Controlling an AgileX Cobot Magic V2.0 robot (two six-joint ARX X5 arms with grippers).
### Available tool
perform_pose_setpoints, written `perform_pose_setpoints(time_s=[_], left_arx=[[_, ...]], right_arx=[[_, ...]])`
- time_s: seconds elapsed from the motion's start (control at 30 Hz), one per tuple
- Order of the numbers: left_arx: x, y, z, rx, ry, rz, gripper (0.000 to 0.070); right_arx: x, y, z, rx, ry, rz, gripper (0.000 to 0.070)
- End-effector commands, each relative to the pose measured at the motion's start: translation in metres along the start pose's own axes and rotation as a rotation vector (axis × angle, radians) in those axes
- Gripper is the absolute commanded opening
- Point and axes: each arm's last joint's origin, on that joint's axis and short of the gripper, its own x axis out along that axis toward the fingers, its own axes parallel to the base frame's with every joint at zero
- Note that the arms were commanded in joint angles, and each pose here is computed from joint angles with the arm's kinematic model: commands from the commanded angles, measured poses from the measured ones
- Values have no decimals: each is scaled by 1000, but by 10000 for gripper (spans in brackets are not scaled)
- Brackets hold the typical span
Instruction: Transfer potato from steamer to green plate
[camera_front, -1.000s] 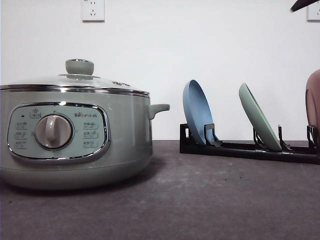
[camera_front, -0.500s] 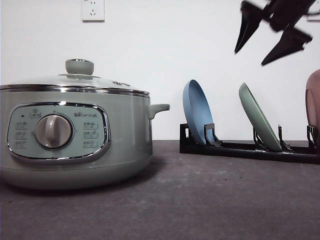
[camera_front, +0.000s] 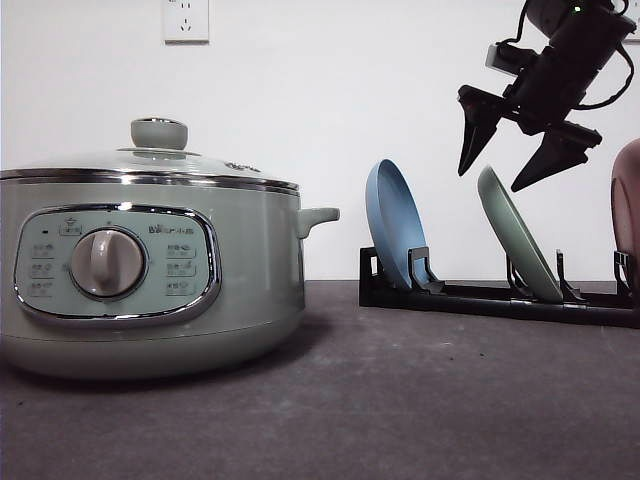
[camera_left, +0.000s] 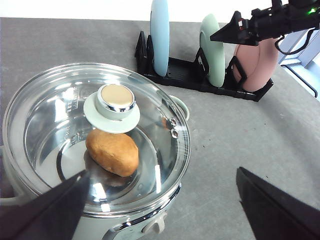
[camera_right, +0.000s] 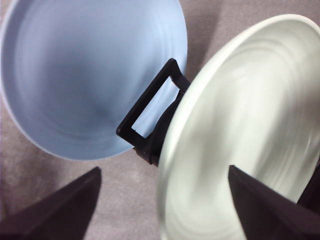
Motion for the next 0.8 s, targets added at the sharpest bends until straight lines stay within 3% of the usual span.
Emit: perform_pose_setpoints(time_s=[0.0, 0.13, 0.3, 0.57, 0.77], left_arx=[[-3, -2, 6, 31, -22, -4, 596], [-3, -3, 6, 31, -22, -4, 595], [-3, -3, 6, 32, -24, -4, 595], [-3, -3, 6, 32, -24, -4, 596], [-3, -3, 6, 32, -24, -4, 596]], right_arx=[[8, 0, 3, 5, -6, 2, 402], [10, -1, 3, 6, -3, 1, 391], [10, -1, 3, 7, -1, 1, 198], [10, -1, 2, 8, 2, 5, 25], [8, 0, 3, 7, 0, 25, 7]])
